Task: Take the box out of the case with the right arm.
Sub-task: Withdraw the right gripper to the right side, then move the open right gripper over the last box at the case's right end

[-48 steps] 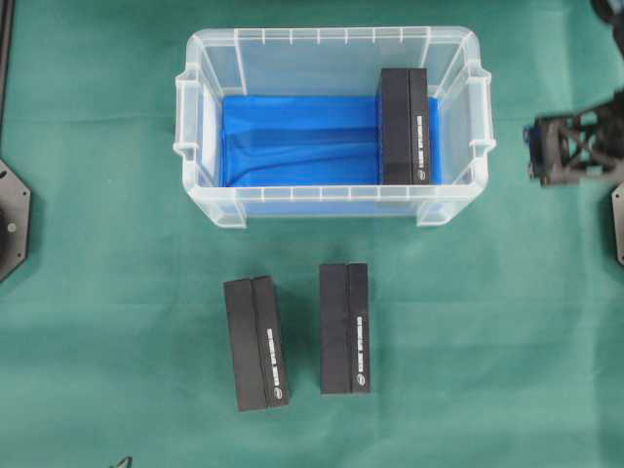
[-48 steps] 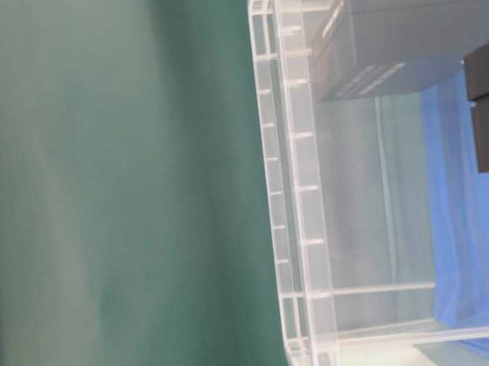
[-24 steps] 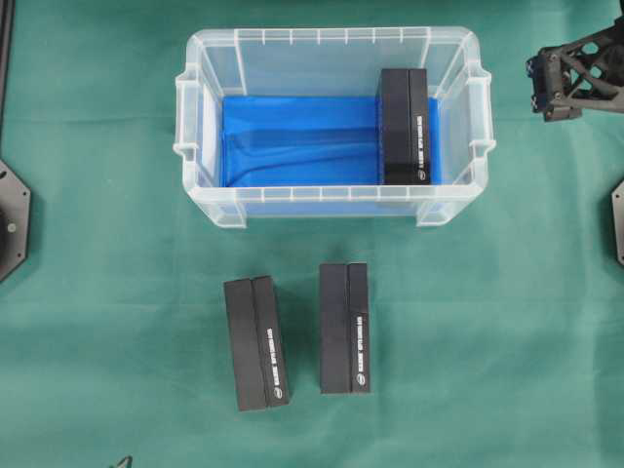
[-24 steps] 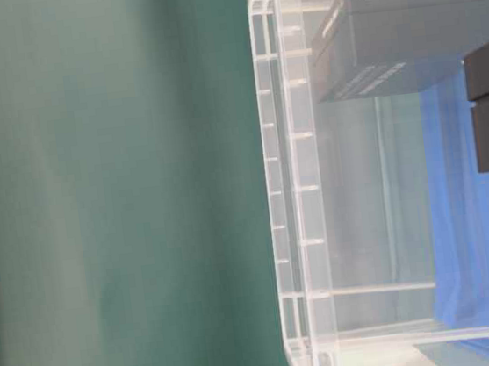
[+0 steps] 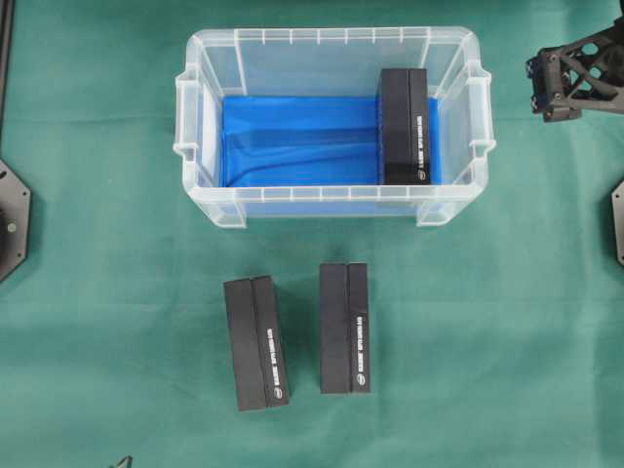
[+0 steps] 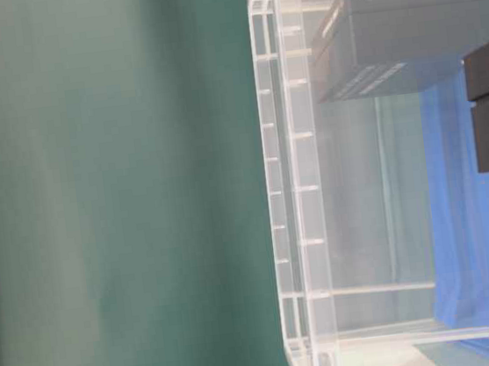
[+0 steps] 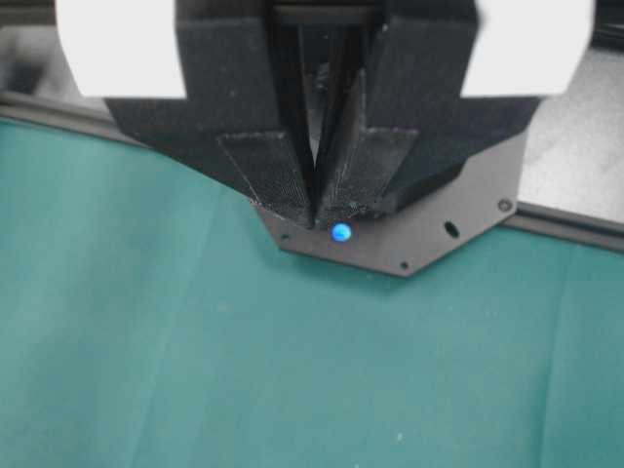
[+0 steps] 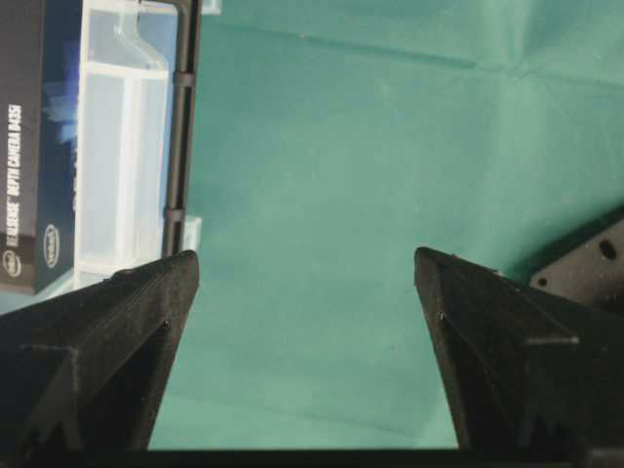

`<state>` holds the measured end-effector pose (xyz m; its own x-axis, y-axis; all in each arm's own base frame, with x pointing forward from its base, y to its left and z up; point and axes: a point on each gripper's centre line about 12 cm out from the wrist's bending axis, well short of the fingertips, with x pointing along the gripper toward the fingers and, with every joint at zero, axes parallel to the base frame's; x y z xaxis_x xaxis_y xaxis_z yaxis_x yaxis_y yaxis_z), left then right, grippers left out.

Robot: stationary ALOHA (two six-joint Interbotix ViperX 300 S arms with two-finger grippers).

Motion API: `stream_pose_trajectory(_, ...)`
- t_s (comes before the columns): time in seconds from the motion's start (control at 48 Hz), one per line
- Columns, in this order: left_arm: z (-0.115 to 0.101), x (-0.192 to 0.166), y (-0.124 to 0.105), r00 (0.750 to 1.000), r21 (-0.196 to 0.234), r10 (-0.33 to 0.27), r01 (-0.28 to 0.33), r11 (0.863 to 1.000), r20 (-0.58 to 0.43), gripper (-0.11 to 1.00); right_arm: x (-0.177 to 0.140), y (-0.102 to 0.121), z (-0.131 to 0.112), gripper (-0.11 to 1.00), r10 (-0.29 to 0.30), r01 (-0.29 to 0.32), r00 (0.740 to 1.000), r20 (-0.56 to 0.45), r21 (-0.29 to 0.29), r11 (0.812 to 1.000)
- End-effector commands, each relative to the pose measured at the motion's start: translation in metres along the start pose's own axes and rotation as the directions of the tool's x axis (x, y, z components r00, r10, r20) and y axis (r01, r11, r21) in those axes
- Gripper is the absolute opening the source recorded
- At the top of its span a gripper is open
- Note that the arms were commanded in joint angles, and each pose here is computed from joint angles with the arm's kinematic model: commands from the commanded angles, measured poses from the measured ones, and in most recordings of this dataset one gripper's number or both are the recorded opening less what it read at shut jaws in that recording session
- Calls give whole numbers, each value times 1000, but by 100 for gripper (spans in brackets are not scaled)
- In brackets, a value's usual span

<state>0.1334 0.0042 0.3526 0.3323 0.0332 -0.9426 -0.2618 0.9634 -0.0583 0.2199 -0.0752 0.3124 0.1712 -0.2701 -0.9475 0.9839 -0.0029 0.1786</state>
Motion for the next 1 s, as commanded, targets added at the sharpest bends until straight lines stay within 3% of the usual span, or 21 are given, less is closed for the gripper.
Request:
stream_pose_trajectory(0.0, 2, -2, 0, 1000, -2, 2, -2, 1000, 10, 0, -4, 1, 2, 89, 14, -14, 1000, 5, 4, 1000)
stream_pose_trajectory(0.542, 2, -1, 1, 1000, -3, 4, -4, 1000, 6, 0, -5, 9, 0, 89, 44, -44, 999, -17, 13, 999)
stream_pose_trajectory(0.751, 2, -1, 1, 1000, -3, 4, -4, 1000, 7, 0, -2, 38, 3, 89, 108, -108, 994, -24, 12, 994)
stream_pose_trajectory(0.98, 0, -3, 1, 1000, -3, 1, -1, 1000, 19, 0, 9, 83, 3, 88, 122, -122, 992, -32, -19, 992)
